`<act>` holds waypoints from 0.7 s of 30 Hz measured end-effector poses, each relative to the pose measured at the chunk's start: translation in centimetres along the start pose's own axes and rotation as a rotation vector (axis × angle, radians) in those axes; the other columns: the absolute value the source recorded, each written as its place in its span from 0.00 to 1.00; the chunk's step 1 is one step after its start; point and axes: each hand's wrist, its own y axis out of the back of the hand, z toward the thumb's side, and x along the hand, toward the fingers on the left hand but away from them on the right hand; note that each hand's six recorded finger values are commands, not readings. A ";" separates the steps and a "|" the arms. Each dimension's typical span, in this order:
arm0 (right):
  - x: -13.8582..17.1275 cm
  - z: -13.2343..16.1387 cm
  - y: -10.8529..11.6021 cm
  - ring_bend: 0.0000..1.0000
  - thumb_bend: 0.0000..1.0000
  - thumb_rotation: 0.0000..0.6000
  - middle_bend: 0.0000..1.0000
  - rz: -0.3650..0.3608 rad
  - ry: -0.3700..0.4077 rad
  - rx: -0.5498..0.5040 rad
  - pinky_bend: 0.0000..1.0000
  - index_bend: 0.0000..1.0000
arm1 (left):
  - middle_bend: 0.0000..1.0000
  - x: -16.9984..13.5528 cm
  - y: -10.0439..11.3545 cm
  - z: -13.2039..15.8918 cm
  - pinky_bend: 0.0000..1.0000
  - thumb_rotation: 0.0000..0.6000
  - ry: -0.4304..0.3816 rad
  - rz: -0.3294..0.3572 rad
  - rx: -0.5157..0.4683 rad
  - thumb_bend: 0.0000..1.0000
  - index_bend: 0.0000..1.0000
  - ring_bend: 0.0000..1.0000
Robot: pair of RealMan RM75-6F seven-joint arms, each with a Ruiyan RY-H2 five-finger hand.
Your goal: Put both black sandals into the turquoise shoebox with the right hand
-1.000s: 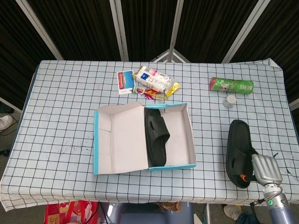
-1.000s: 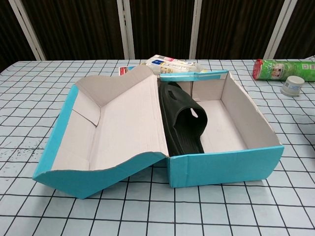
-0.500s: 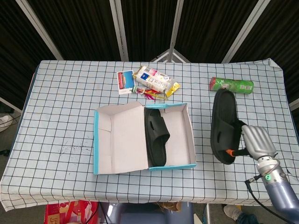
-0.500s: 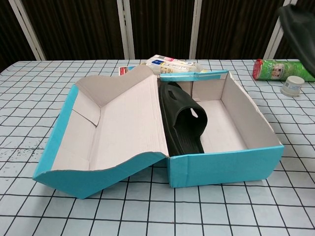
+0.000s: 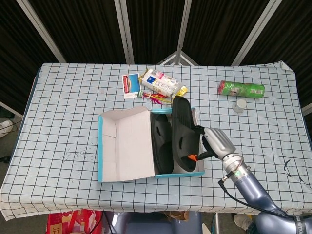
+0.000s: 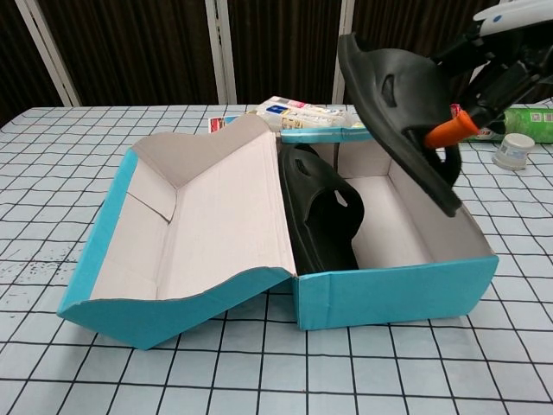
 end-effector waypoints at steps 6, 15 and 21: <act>-0.6 0.1 -0.3 0.80 0.67 1.00 0.46 0.016 -0.039 -0.013 0.70 0.60 | 0.06 0.2 -0.1 -0.1 0.13 1.00 0.007 -0.002 0.001 0.37 0.16 0.03; -0.4 -0.4 -0.7 0.81 0.68 1.00 0.46 0.123 -0.206 -0.170 0.70 0.60 | 0.06 0.2 -0.1 -0.1 0.13 1.00 0.003 -0.002 -0.004 0.37 0.16 0.03; -0.8 0.4 -2.1 0.81 0.68 1.00 0.46 0.248 -0.261 -0.219 0.71 0.60 | 0.06 0.1 0.0 -0.1 0.13 1.00 0.001 0.001 -0.005 0.37 0.16 0.03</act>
